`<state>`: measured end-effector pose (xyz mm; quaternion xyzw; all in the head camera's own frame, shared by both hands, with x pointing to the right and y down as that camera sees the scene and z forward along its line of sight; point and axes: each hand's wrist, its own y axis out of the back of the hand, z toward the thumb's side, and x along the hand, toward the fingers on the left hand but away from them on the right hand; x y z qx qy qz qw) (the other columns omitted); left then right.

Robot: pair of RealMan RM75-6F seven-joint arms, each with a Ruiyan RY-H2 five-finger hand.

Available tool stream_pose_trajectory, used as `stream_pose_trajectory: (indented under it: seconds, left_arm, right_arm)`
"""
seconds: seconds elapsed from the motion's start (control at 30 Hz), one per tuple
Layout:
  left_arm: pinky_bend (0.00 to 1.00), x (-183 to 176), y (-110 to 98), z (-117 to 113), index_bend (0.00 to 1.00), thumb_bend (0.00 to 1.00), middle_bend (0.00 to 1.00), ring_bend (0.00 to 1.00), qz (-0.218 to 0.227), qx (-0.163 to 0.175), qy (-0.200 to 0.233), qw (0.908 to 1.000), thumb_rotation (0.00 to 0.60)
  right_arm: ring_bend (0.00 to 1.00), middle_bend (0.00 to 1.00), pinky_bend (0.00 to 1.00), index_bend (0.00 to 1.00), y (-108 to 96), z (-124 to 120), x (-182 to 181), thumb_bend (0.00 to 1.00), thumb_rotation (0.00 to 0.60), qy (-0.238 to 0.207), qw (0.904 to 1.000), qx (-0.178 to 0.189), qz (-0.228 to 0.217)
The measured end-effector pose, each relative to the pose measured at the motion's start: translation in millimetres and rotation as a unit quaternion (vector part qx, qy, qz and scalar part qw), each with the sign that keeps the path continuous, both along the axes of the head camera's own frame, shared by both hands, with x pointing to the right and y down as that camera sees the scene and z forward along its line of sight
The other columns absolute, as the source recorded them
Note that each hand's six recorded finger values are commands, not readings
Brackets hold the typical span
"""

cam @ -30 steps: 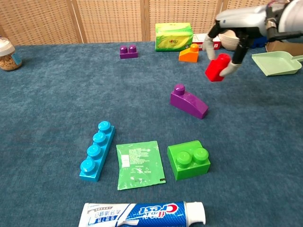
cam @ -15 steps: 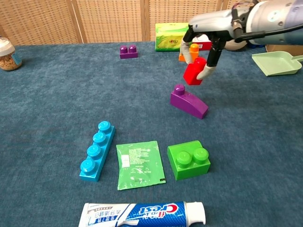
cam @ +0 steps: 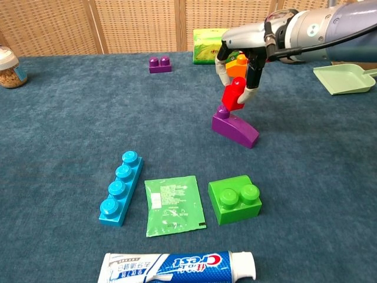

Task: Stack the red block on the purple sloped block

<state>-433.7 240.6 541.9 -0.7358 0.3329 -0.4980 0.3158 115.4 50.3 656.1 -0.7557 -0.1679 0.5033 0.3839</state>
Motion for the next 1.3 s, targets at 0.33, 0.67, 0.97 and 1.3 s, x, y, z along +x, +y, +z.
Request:
stream_pose_trajectory:
  seconds: [0.33,0.67,0.97,1.3]
  left_arm:
    - [0.00,-2,2,2,0.26,0.35,0.00,0.00,-0.002,-0.006,0.000,1.0000,0.600]
    - [0.00,-3,3,5,0.26,0.35,0.00,0.00,-0.002,-0.011,0.000,0.9999,0.600]
    - [0.00,-5,3,6,0.26,0.35,0.00,0.00,-0.003,-0.014,0.001,0.9999,0.600]
    - [0.00,-6,3,8,0.26,0.35,0.00,0.00,-0.004,-0.014,0.004,0.9999,0.600]
  right_arm:
    - [0.08,0.27,0.11,0.63,1,7,-1,0.19,0.600,0.017,0.9998,0.006,-0.007]
    - [0.08,0.27,0.11,0.63,0,12,0,0.19,0.600,0.025,0.9996,0.007,-0.008]
    - [0.08,0.27,0.11,0.62,1,16,-4,0.18,0.600,0.031,0.9994,0.005,-0.014]
    - [0.08,0.27,0.11,0.62,3,15,-8,0.18,0.600,0.033,0.9993,0.007,-0.017]
